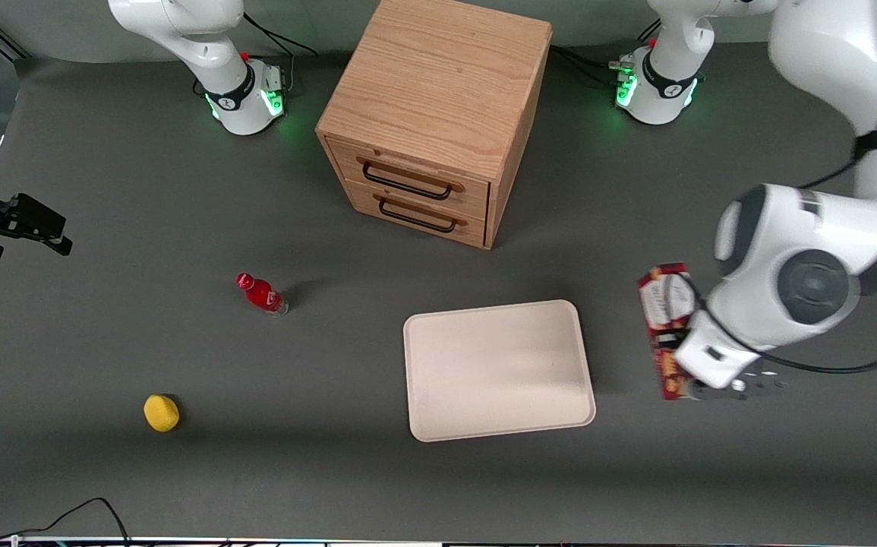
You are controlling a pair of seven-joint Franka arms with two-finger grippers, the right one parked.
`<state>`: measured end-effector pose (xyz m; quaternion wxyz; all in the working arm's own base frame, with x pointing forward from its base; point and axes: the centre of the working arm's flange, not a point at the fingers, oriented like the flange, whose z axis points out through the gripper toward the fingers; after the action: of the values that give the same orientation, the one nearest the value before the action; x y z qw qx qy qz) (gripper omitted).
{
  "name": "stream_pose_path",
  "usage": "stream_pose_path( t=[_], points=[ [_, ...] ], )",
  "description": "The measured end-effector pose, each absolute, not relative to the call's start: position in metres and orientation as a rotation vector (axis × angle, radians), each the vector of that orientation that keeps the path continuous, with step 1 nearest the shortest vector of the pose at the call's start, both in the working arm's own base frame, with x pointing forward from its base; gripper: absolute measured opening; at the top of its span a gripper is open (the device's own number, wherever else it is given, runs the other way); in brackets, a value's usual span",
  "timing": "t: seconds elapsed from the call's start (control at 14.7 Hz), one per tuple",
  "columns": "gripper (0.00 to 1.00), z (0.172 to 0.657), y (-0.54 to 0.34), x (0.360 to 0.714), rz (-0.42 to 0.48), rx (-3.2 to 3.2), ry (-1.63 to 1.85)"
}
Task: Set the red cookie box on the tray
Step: 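Lift the box and carry it over the cream tray's edge, then lower the box onto the tray and open the left gripper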
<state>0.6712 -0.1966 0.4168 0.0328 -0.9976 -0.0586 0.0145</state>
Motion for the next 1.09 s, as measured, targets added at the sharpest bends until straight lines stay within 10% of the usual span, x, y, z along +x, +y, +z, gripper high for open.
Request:
stream_pose_path(
  t=[1.09],
  points=[
    [0.07,0.253,-0.288,0.683,-0.036,-3.131,-0.220]
  ],
)
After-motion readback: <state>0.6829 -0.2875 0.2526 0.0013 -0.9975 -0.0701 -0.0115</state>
